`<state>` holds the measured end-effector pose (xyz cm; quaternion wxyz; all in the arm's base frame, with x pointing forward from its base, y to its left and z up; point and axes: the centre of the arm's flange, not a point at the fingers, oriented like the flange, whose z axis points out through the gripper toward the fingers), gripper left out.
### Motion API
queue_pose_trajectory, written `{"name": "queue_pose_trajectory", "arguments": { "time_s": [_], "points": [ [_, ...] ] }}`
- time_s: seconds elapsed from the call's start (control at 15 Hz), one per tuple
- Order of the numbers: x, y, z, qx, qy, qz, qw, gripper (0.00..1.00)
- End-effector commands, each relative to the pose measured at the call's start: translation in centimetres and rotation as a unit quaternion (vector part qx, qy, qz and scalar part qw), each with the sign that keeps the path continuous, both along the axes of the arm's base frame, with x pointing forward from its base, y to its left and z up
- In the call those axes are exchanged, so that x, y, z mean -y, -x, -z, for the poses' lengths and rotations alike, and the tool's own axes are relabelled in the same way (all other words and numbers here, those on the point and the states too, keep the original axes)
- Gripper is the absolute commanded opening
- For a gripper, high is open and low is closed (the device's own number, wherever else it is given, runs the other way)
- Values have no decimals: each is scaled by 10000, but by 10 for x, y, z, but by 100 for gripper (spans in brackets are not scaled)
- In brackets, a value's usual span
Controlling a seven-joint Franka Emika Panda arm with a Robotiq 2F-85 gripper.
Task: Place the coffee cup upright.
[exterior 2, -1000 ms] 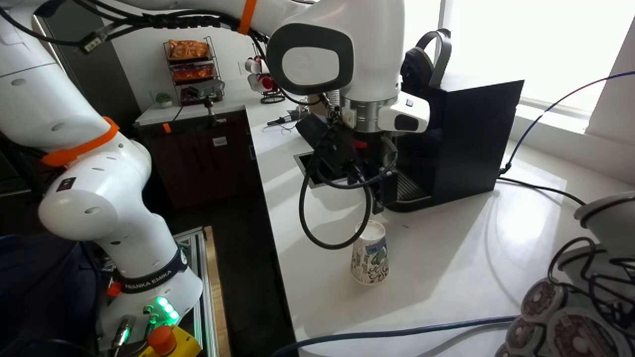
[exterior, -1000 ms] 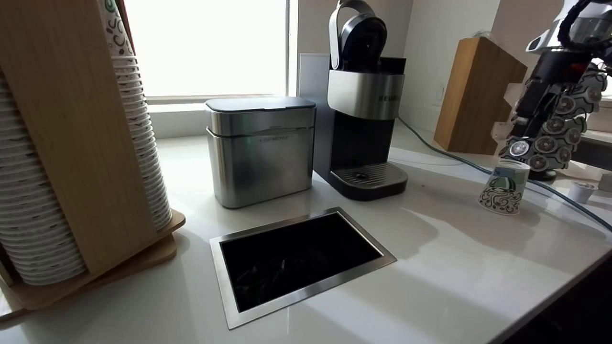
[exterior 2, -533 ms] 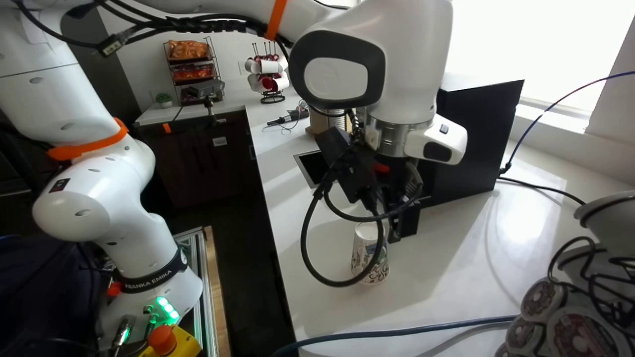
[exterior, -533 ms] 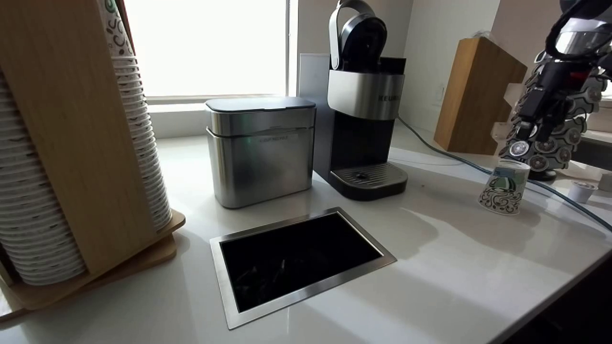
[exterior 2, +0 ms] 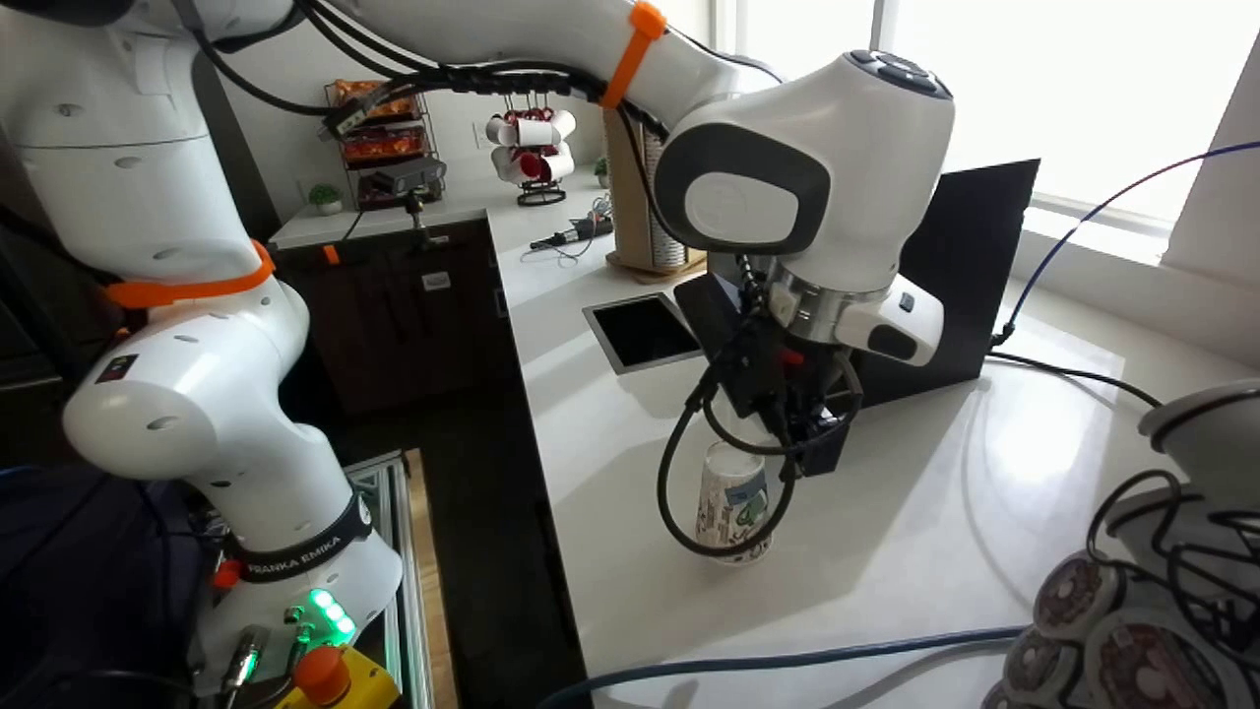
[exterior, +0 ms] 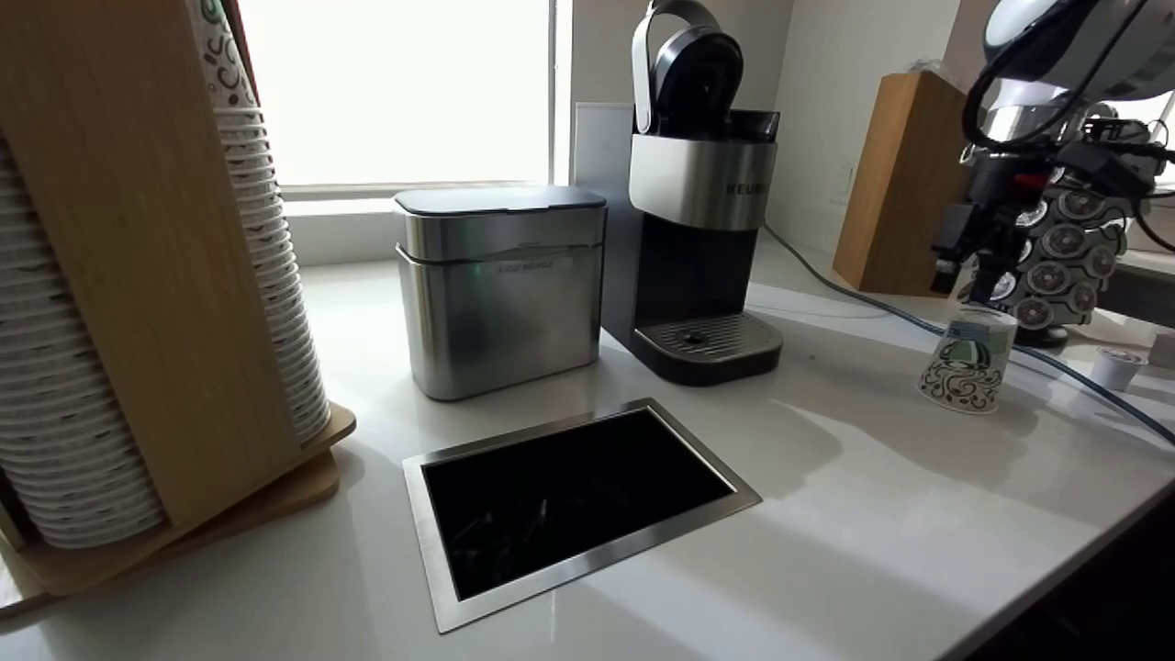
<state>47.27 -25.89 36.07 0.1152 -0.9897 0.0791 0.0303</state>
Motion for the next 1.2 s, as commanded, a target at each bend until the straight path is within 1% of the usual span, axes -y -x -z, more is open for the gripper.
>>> {"name": "queue_pose_trajectory", "arguments": {
  "time_s": [0.0,0.2,0.33,0.67,0.87,1.07,1.13],
  "points": [
    [-3,-12,14,-491,-213,-40,9986,100],
    [-8,-11,20,-816,-307,-65,9962,100],
    [-9,-9,20,-990,-299,-51,9946,100],
    [-5,1,10,-1601,-186,-91,9869,100],
    [-7,1,7,-1697,-68,-138,9854,100],
    [-10,-4,9,-1692,63,-102,9855,100],
    [-12,-5,11,-1716,51,-121,9851,100]
  ]
}}
